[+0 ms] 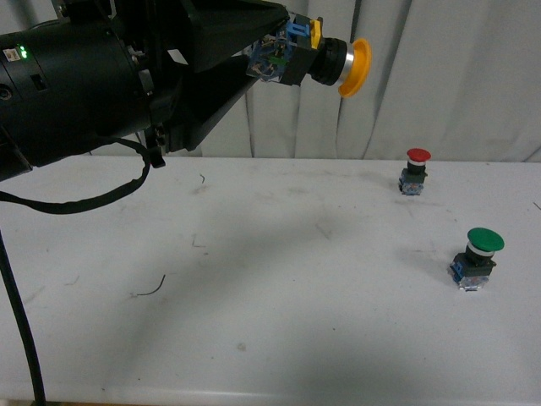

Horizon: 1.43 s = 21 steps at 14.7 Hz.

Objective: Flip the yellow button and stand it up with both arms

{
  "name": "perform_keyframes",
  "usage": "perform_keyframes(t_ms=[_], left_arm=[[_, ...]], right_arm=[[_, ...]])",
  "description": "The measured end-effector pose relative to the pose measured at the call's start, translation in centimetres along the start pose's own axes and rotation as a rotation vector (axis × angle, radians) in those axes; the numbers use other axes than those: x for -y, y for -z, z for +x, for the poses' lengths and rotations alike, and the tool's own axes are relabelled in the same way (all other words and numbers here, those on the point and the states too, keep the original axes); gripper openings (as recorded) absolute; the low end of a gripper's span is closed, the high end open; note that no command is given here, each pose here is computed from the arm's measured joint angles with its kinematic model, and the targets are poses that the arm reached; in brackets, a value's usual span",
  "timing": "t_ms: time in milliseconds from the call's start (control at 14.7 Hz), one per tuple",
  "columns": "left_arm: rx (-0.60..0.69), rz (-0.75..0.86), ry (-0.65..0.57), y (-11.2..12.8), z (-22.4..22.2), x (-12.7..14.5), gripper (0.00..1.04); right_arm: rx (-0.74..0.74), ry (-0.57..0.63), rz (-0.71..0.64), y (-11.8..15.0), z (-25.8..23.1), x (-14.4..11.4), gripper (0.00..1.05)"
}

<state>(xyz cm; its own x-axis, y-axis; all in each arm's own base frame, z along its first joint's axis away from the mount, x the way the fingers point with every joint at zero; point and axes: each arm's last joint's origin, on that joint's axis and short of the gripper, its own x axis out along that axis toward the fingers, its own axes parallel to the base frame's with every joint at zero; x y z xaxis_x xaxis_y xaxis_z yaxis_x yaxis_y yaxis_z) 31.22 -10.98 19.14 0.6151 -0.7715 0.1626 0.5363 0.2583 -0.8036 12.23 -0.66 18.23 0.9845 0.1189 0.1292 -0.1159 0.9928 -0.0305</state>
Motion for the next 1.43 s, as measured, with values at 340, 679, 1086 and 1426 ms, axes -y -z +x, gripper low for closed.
perform_keyframes(t_ms=[340, 679, 1086, 1426], left_arm=[[0.004, 0.027, 0.02, -0.4, 0.6, 0.5, 0.32], [0.005, 0.03, 0.016, -0.6, 0.9, 0.5, 0.32], [0.009, 0.033, 0.022, -0.5, 1.0, 0.8, 0.32], [0.009, 0.032, 0.018, -0.5, 0.9, 0.8, 0.32]], right_arm=[[0.103, -0.107, 0.079, -3.9, 12.6, 0.0, 0.98], [0.125, -0.51, 0.383, -7.1, 21.5, -3.8, 0.98], [-0.228, -0.734, 1.036, -1.2, 22.8, -4.3, 0.98], [-0.432, -0.628, 1.329, 3.3, 23.3, -4.4, 0.98]])
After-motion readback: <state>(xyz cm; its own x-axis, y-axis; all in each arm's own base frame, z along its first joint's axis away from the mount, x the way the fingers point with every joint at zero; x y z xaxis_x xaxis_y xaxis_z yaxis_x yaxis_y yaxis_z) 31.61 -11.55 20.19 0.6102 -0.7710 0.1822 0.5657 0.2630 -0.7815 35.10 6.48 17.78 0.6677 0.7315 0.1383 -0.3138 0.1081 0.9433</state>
